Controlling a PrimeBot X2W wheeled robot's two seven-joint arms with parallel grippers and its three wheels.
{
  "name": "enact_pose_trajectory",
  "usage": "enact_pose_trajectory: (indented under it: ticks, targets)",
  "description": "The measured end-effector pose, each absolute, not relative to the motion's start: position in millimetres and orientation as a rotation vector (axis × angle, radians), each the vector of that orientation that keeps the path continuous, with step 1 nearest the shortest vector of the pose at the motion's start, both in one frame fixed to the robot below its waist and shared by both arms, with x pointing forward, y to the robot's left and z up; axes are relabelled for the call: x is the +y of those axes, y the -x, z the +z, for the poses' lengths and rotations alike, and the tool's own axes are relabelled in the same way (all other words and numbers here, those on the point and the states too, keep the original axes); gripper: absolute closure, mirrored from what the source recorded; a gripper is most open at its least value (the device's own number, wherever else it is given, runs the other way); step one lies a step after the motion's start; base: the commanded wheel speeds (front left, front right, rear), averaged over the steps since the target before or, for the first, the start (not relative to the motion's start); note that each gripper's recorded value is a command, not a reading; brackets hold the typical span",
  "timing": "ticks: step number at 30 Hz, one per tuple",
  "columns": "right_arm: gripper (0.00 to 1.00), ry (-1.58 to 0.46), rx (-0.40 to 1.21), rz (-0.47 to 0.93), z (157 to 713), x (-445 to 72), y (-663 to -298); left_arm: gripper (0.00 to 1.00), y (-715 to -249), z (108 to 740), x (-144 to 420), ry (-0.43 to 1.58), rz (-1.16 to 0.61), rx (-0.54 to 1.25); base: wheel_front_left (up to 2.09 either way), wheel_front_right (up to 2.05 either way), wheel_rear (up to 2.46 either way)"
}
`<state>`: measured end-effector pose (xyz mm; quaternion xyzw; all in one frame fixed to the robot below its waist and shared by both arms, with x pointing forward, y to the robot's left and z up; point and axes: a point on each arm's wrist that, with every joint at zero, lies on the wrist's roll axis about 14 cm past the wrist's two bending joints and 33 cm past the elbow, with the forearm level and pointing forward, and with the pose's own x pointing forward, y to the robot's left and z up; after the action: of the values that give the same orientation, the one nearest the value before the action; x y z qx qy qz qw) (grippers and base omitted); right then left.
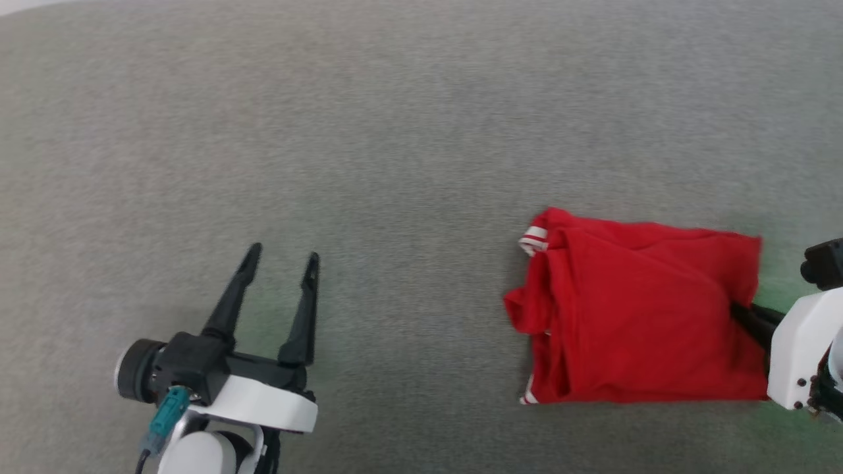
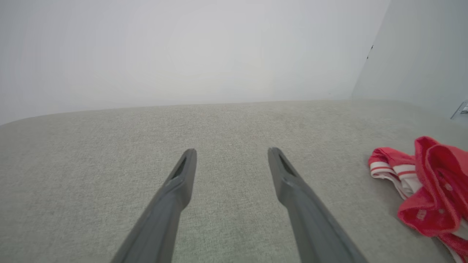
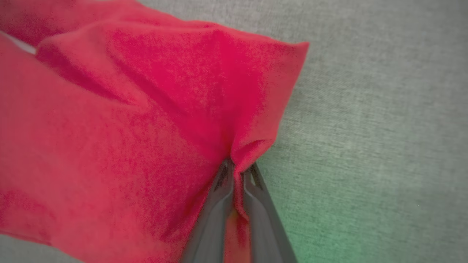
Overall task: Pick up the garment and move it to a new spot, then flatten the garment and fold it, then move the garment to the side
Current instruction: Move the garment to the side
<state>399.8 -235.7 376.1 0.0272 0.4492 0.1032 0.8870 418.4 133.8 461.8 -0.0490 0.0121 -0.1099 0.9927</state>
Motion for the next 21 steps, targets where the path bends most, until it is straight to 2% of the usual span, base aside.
enact_pose_trajectory:
  ticks: [2, 7, 12, 21]
  targets:
    - [1.00, -0.076, 0.886, 0.169, 383.8, -249.6, -400.3, 0.00, -423.8, 463.6, 126.6, 0.094, -0.250, 0.015, 0.00, 0.00, 0.00]
    - [1.00, -0.077, 0.768, -0.060, 411.5, -330.0, -396.5, 0.00, -442.4, 471.3, 93.7, 0.098, -0.360, -0.025, 0.00, 0.00, 0.00]
    - [1.00, -0.041, 0.744, -0.262, 419.7, -403.3, -386.0, 0.00, -472.2, 481.7, 60.1, 0.107, -0.464, -0.088, 0.00, 0.00, 0.00]
    - [1.00, 0.091, 0.577, -0.528, 441.7, -498.5, -411.9, 0.00, -512.7, 483.5, 1.7, 0.126, -0.638, -0.172, 0.00, 0.00, 0.00]
